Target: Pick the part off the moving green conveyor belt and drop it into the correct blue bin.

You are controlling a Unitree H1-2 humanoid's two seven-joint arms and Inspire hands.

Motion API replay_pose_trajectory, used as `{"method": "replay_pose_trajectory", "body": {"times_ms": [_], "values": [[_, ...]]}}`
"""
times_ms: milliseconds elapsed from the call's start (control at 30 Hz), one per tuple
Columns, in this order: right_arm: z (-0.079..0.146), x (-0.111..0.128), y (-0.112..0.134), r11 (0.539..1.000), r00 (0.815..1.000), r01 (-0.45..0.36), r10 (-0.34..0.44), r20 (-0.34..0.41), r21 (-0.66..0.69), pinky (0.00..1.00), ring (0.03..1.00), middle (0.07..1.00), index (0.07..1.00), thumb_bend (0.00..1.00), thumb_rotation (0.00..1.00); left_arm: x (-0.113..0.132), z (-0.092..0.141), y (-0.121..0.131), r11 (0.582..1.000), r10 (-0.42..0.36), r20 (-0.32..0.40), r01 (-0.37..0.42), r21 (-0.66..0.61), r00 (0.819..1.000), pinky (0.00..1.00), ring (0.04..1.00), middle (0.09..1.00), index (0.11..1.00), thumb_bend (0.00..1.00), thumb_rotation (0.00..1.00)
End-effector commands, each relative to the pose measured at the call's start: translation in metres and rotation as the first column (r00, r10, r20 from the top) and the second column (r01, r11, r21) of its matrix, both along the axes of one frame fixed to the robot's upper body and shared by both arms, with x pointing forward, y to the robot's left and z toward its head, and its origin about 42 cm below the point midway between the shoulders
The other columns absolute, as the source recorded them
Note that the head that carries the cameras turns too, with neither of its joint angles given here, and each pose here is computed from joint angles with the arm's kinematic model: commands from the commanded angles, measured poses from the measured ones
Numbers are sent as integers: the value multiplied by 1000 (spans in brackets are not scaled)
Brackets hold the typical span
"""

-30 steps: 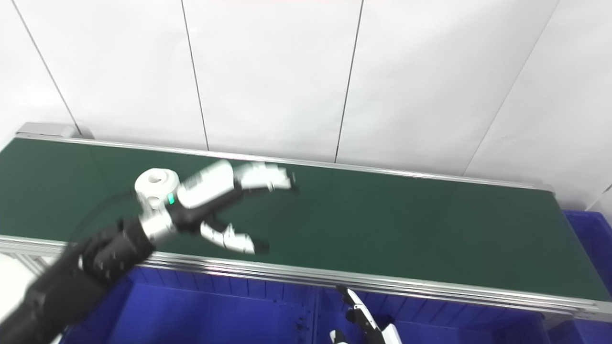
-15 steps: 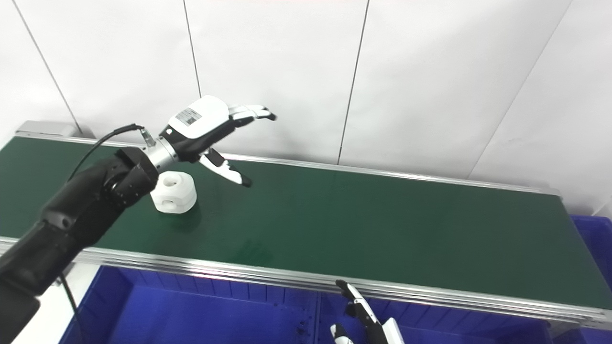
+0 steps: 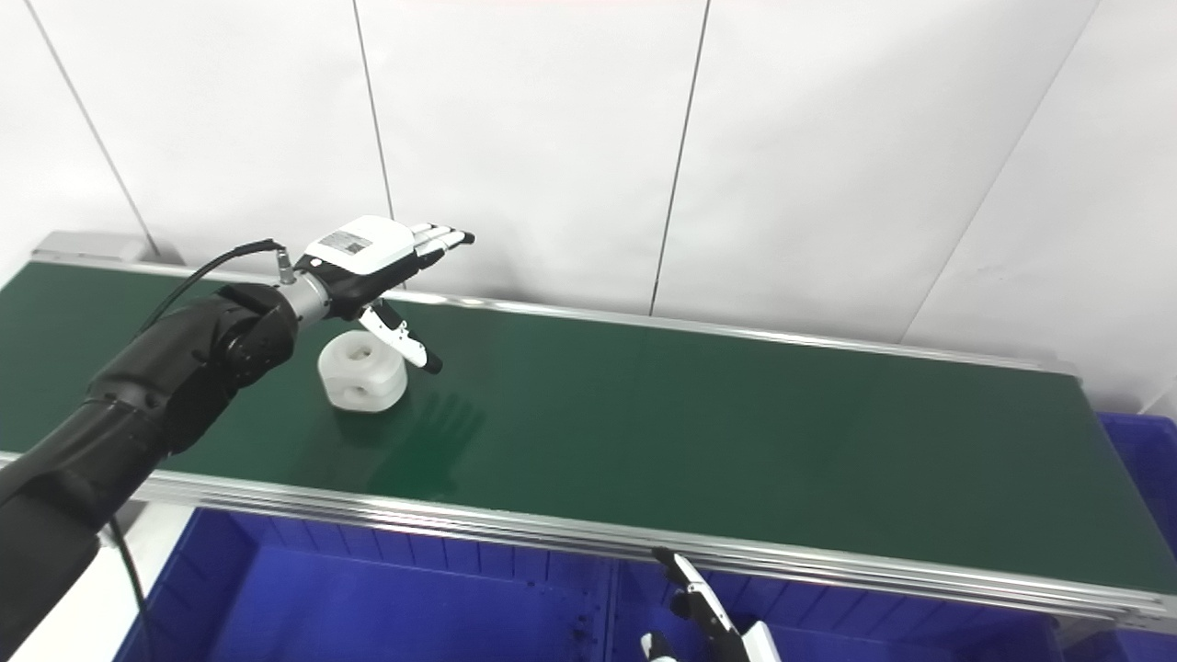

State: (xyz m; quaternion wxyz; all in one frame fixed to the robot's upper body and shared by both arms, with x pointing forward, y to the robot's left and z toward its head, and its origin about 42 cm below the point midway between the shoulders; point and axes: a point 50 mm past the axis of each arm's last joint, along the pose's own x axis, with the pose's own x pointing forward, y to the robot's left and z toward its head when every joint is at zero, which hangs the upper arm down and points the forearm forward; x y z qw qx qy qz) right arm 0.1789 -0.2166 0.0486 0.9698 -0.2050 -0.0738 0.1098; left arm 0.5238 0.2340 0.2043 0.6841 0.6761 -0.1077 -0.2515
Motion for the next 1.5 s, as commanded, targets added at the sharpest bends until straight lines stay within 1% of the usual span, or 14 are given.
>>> {"method": "replay_pose_trajectory", "body": {"times_ms": [0, 300, 400, 467, 567, 667, 800, 867, 1100, 1133, 1167, 1267, 1367, 1467], "values": [[14, 2, 1, 999, 996, -16, 13, 89, 31, 844, 896, 928, 909, 314, 899, 15, 36, -7, 1000, -21, 90, 23, -22, 996, 947, 1000, 1000, 982, 1000, 522], [17, 2, 2, 998, 995, -19, 13, 94, 56, 853, 900, 929, 912, 337, 910, 12, -3, -9, 1000, 7, -24, -8, -22, 1000, 858, 998, 1000, 1000, 1000, 531], [19, 1, 2, 998, 995, -17, 12, 99, 56, 851, 897, 925, 909, 331, 915, 9, -21, -13, 999, 21, -70, -23, -26, 997, 637, 923, 1000, 1000, 1000, 515], [20, 0, 1, 998, 995, -16, 10, 98, 60, 851, 896, 921, 907, 330, 907, 6, -32, -19, 999, 21, -103, -24, -26, 994, 575, 875, 1000, 1000, 1000, 464], [21, -2, 0, 998, 995, -13, 6, 100, 62, 850, 896, 921, 908, 329, 915, 3, -42, -28, 1000, 13, -151, -15, -18, 988, 576, 859, 1000, 1000, 1000, 404], [23, -3, -1, 998, 995, -9, 2, 104, 62, 854, 898, 920, 906, 331, 916, 1, -46, -36, 999, -3, -193, -5, -38, 981, 594, 811, 993, 998, 1000, 266], [26, -4, -2, 998, 994, -2, -6, 112, 67, 860, 899, 918, 905, 332, 909, -2, -46, -46, 997, -31, -197, 17, -74, 980, 465, 646, 927, 953, 938, 59], [27, -3, -3, 998, 993, -1, -7, 117, 65, 858, 898, 918, 904, 327, 904, -3, -41, -49, 993, -61, -186, 41, -108, 981, 408, 560, 835, 859, 862, 9], [30, -2, -2, 998, 992, 2, -10, 129, 64, 859, 897, 912, 900, 331, 907, -5, -22, -55, 974, -141, -173, 106, -198, 975, 385, 509, 695, 698, 706, 0], [30, -2, -2, 998, 992, 3, -11, 129, 62, 858, 896, 912, 901, 328, 910, -5, -19, -56, 973, -148, -175, 112, -201, 973, 387, 477, 678, 673, 553, 0], [29, -2, -2, 998, 992, 3, -11, 129, 61, 857, 895, 910, 900, 329, 913, -6, -15, -57, 970, -163, -177, 125, -210, 971, 389, 467, 665, 653, 503, 0], [30, -1, -2, 998, 991, 2, -10, 130, 64, 856, 895, 909, 899, 333, 916, -8, -7, -58, 957, -202, -185, 154, -245, 962, 397, 463, 644, 622, 481, 0], [31, -2, -2, 998, 991, 2, -11, 132, 66, 854, 894, 909, 898, 333, 917, -11, -1, -61, 939, -237, -187, 176, -295, 953, 407, 459, 519, 569, 497, 0], [31, -2, -2, 998, 991, 5, -14, 131, 70, 849, 891, 906, 894, 338, 902, -14, 2, -63, 925, -256, -174, 189, -328, 951, 431, 453, 503, 509, 499, 0]]}}
